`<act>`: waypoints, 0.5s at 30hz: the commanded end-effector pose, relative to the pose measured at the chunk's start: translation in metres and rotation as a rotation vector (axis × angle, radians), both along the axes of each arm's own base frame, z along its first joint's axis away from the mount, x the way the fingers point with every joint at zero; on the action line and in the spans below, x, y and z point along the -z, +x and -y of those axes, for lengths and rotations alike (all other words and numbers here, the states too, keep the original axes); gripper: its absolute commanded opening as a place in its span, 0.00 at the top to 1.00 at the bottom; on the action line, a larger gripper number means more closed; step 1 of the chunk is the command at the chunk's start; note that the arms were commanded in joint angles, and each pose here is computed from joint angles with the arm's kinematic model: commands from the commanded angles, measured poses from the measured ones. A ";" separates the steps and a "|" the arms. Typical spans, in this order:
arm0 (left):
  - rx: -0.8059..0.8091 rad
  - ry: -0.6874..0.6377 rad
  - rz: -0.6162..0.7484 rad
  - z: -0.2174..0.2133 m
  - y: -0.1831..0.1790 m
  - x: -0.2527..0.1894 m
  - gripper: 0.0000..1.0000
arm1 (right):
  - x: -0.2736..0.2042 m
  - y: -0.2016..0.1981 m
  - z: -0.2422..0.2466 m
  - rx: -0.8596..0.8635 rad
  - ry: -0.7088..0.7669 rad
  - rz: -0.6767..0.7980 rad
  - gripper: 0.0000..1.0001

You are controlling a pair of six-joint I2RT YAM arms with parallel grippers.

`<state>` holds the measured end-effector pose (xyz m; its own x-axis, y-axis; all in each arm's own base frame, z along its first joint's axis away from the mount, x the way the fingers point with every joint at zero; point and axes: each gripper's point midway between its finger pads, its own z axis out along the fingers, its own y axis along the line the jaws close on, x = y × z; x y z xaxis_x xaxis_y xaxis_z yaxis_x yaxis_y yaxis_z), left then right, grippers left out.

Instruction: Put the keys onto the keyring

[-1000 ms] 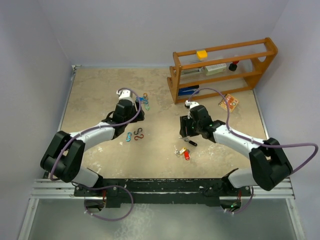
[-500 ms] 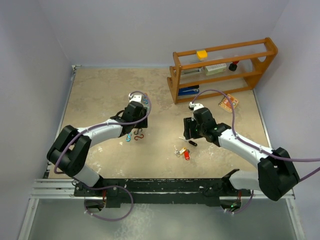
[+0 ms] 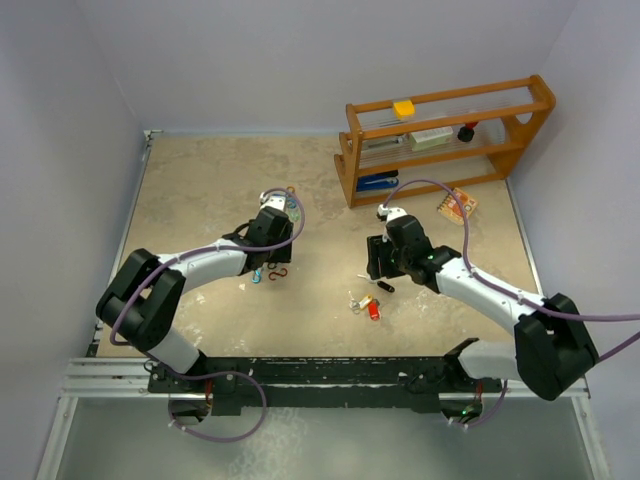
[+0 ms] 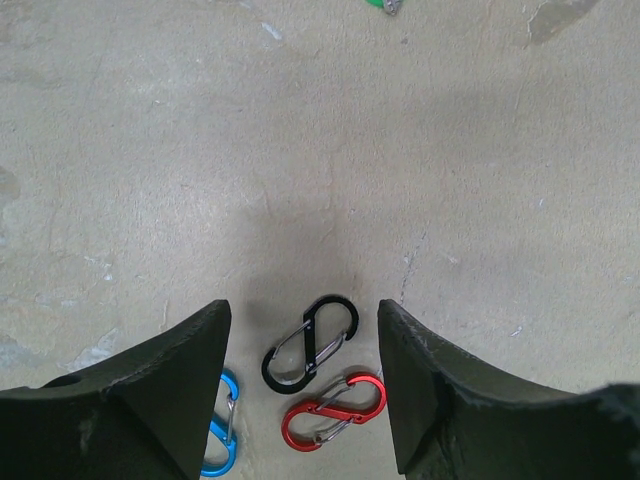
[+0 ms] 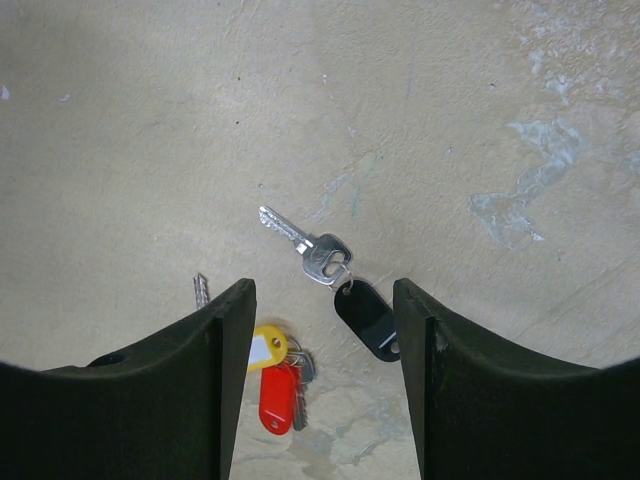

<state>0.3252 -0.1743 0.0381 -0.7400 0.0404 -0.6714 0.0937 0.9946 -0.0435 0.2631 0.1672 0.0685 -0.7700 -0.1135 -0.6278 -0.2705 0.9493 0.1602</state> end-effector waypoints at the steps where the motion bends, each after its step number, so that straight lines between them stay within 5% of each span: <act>1: 0.031 -0.008 0.012 0.004 -0.001 -0.003 0.42 | -0.006 0.002 -0.007 -0.022 0.023 0.012 0.39; 15: 0.055 -0.023 -0.032 0.006 -0.011 0.010 0.45 | -0.003 0.001 -0.007 -0.022 0.021 0.013 0.39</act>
